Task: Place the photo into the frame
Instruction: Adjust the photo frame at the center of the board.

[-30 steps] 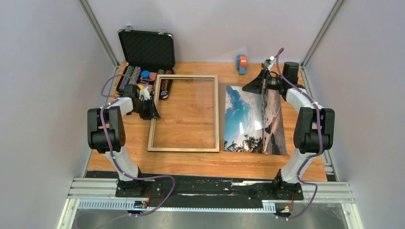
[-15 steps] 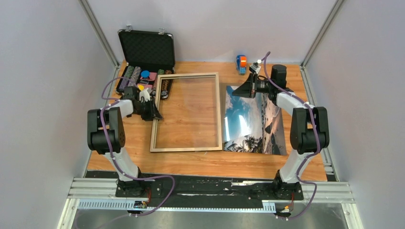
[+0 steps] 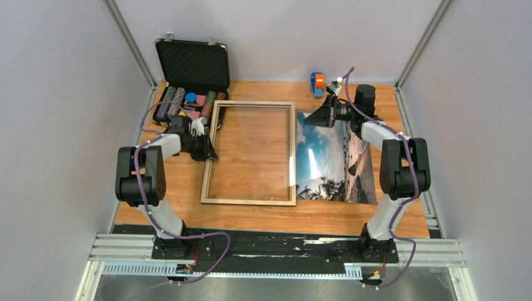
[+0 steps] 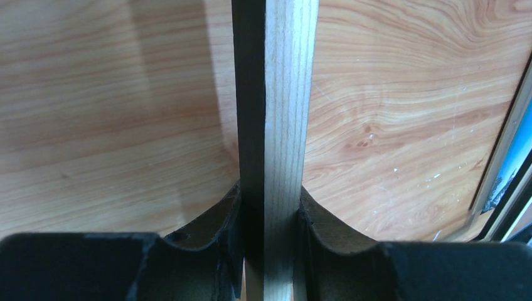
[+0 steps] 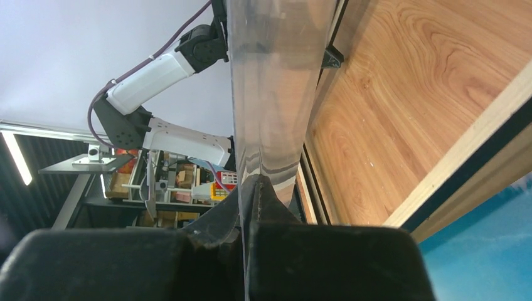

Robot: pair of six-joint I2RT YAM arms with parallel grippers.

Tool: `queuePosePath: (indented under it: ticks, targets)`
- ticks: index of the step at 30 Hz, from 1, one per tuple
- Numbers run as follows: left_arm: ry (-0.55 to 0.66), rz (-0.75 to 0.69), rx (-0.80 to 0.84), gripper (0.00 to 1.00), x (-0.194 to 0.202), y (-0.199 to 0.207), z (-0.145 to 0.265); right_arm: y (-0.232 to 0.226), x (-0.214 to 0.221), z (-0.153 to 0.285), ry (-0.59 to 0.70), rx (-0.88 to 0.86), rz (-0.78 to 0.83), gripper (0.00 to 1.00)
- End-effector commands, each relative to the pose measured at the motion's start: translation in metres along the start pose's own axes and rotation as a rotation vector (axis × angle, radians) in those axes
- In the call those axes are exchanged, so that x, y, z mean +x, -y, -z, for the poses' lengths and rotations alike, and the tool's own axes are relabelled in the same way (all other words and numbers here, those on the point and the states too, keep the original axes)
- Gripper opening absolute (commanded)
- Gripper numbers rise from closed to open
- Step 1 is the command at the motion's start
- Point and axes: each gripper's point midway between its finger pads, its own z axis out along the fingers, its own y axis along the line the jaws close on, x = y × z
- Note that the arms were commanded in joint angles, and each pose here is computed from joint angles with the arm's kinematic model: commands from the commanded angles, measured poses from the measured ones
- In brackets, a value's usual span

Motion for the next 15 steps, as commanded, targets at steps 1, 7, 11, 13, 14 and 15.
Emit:
queuePosePath:
  ticks: [1, 7, 11, 13, 14, 15]
  targets:
    - [0.047, -0.009, 0.038, 0.00, -0.011, 0.019, 0.003, -0.006, 0.000, 0.000, -0.018, -0.031, 0.040, 0.00]
    - [0.067, 0.015, 0.018, 0.09, -0.013, 0.017, 0.003, -0.001, 0.001, 0.000, -0.012, -0.035, 0.029, 0.00]
    - [0.051, 0.002, 0.031, 0.18, -0.008, 0.027, -0.002, 0.006, 0.002, -0.001, -0.008, -0.035, 0.018, 0.00]
    - [0.049, 0.000, 0.036, 0.22, -0.008, 0.028, -0.003, 0.009, 0.003, -0.002, -0.009, -0.034, 0.012, 0.00]
    - [0.046, -0.001, 0.037, 0.23, -0.007, 0.029, -0.003, 0.010, 0.003, -0.002, -0.009, -0.033, 0.010, 0.00]
    - [0.045, -0.003, 0.037, 0.25, -0.007, 0.029, -0.003, 0.011, 0.003, -0.002, -0.009, -0.033, 0.007, 0.00]
